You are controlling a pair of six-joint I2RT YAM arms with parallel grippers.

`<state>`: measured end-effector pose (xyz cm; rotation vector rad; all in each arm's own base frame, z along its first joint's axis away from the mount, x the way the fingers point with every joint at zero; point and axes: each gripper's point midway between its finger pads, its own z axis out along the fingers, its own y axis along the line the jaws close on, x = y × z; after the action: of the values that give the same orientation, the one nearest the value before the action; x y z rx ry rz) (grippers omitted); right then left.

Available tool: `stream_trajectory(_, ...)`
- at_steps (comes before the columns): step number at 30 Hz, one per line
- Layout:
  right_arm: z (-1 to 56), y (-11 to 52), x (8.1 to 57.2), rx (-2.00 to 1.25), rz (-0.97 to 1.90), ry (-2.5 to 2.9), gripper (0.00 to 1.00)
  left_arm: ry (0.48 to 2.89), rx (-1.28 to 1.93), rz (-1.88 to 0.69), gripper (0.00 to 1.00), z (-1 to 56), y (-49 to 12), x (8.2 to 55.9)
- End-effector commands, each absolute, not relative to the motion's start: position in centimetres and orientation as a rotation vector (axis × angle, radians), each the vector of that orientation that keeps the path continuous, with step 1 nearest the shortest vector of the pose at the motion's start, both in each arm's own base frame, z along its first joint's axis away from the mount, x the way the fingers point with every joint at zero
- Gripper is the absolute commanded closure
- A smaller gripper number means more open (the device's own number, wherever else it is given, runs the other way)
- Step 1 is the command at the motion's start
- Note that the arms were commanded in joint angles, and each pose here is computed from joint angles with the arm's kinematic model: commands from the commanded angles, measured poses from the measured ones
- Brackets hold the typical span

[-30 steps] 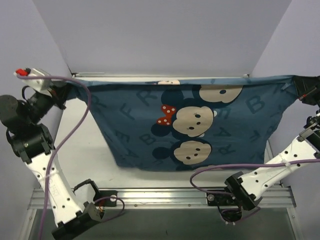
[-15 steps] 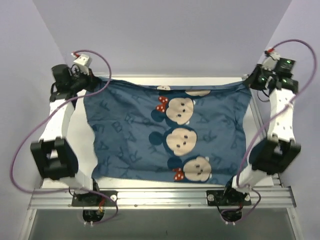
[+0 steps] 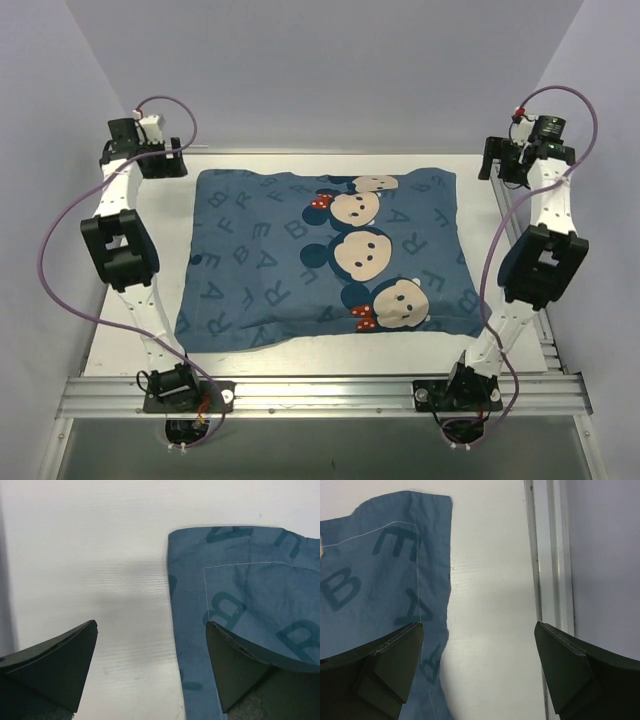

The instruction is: Put the pillow into the pillowcase

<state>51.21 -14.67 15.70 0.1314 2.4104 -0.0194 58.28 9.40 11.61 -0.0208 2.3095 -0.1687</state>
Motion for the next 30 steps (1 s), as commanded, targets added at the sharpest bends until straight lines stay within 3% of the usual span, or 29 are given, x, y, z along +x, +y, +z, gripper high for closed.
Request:
stream_trajectory(1, 24.2, -11.6, 46.7, -0.059, 0.013, 2.294, 0.0, 2.121, 0.091, -0.111, 0.03, 23.8, 8.8, 56.1)
stream_trajectory(13, 26.0, -3.9, 31.0, -0.22, 0.25, 2.467, 0.0, 2.261, 0.303, -0.316, 0.03, 26.1, 0.4, 39.0)
stream_trajectory(18, 21.2, -0.4, 24.5, -0.264, 0.348, 2.627, 0.0, 2.358, 0.421, -0.429, 0.02, 23.0, -3.3, 31.7)
stream_trajectory(24, 17.0, 2.7, 18.7, -0.396, 0.335, 2.732, 0.0, 2.453, 0.432, -0.36, 0.03, 19.0, -3.0, 27.9)
stream_trajectory(30, 17.0, 3.5, 17.7, -0.334, 0.345, 2.667, 0.0, 2.444, 0.399, -0.335, 0.03, 18.2, -3.0, 26.2)
